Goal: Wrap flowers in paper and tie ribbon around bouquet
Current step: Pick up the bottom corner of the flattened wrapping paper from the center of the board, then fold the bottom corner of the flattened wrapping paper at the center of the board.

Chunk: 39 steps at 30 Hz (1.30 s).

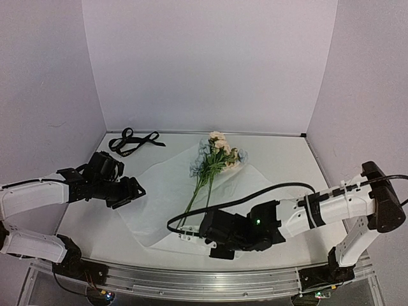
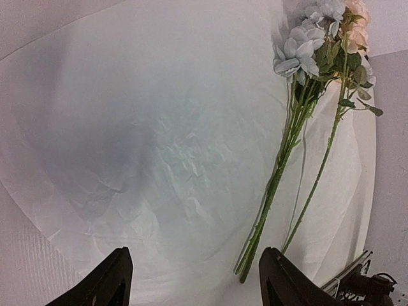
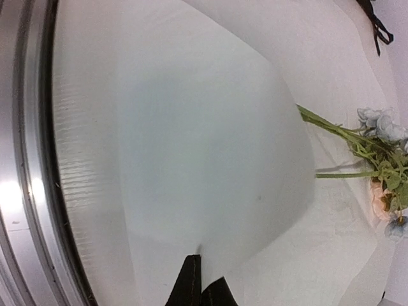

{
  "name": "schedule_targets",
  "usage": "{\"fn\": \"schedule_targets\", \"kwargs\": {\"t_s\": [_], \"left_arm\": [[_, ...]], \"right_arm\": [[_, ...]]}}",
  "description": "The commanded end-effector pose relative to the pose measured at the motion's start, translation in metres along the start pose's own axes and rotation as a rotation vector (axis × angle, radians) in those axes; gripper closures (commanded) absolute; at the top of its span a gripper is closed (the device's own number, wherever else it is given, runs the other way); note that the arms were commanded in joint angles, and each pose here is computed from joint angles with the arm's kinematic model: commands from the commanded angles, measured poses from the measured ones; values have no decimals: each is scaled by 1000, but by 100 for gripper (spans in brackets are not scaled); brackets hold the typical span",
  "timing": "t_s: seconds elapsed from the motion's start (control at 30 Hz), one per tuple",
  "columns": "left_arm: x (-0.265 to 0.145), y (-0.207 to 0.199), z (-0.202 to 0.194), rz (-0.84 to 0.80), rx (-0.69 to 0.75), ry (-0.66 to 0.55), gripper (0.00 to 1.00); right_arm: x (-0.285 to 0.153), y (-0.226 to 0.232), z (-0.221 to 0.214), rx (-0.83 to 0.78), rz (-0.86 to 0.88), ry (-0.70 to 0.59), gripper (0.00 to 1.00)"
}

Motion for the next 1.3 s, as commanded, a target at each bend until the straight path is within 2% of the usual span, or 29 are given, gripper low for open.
{"fn": "schedule_targets", "kwargs": {"t_s": [0.0,0.3,0.6,0.87,1.1,1.27], "left_arm": [[-8,-20,20,-39,55,-38,29],[7,-29,20,-71,88,3,31],[17,-41,23,-113,127,29,32],[24,-64,12,-202,193,79,37],[40,-97,-24,-249,288,169,44],[57,-106,-47,-268,295,232,50]], "right_arm": [[8,-36,13,146,24,46,100],[54,-111,30,284,-18,101,100],[84,-154,24,323,-76,155,100],[92,-163,12,332,-122,194,100],[90,-172,2,353,-192,219,100],[86,-177,-7,362,-242,239,100]]}}
Point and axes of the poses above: each gripper's point midway between its finger pads, its own x axis out along the fingers, its own y axis along the line the jaws close on, z = x × y, the point moved 1 cm from there along -x, back along the fingers, and after that the axes turned 8 degrees about x, right-handed, at the moved point
